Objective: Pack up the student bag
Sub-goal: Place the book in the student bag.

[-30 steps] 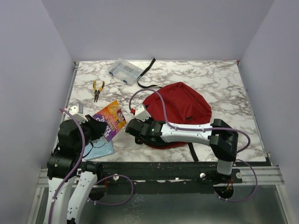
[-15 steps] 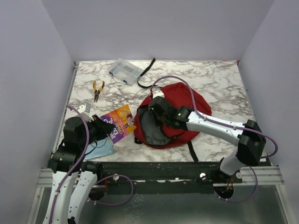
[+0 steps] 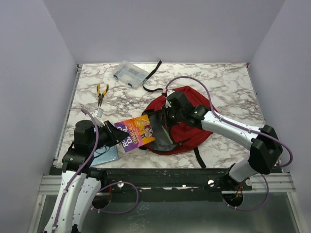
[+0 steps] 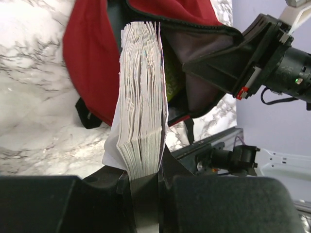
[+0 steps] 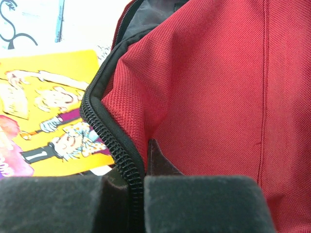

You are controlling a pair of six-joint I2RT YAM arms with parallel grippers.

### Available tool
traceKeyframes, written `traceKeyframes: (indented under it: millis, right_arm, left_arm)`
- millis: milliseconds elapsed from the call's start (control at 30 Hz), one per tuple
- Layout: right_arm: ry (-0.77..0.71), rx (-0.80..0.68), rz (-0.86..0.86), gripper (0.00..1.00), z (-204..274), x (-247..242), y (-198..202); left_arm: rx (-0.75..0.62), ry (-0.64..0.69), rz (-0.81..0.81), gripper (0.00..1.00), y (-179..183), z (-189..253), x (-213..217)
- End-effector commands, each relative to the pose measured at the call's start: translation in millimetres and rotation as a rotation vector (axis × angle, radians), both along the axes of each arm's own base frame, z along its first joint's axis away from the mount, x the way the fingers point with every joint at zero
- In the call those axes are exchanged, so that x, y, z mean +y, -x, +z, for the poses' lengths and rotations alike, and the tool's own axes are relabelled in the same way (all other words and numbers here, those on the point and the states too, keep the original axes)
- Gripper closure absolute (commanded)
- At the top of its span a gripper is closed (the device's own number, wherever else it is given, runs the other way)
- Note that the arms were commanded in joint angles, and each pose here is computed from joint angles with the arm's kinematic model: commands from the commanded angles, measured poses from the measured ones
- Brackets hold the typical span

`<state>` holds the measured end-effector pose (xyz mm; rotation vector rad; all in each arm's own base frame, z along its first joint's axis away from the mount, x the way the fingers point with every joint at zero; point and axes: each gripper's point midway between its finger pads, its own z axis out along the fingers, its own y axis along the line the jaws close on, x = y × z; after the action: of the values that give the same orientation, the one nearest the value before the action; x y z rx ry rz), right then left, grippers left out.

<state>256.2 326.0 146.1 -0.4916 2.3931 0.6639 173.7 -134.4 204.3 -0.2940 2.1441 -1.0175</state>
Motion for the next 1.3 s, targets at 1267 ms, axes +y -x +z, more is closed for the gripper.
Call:
traceKeyframes:
  millis: [1267]
  right_arm:
    - [-0.286,-0.054,0.063,1.0,80.6,15.1,5.8]
  left_arm:
    - [0.205,0.491,0.081,1.0,-83.8,-26.0,-162.3]
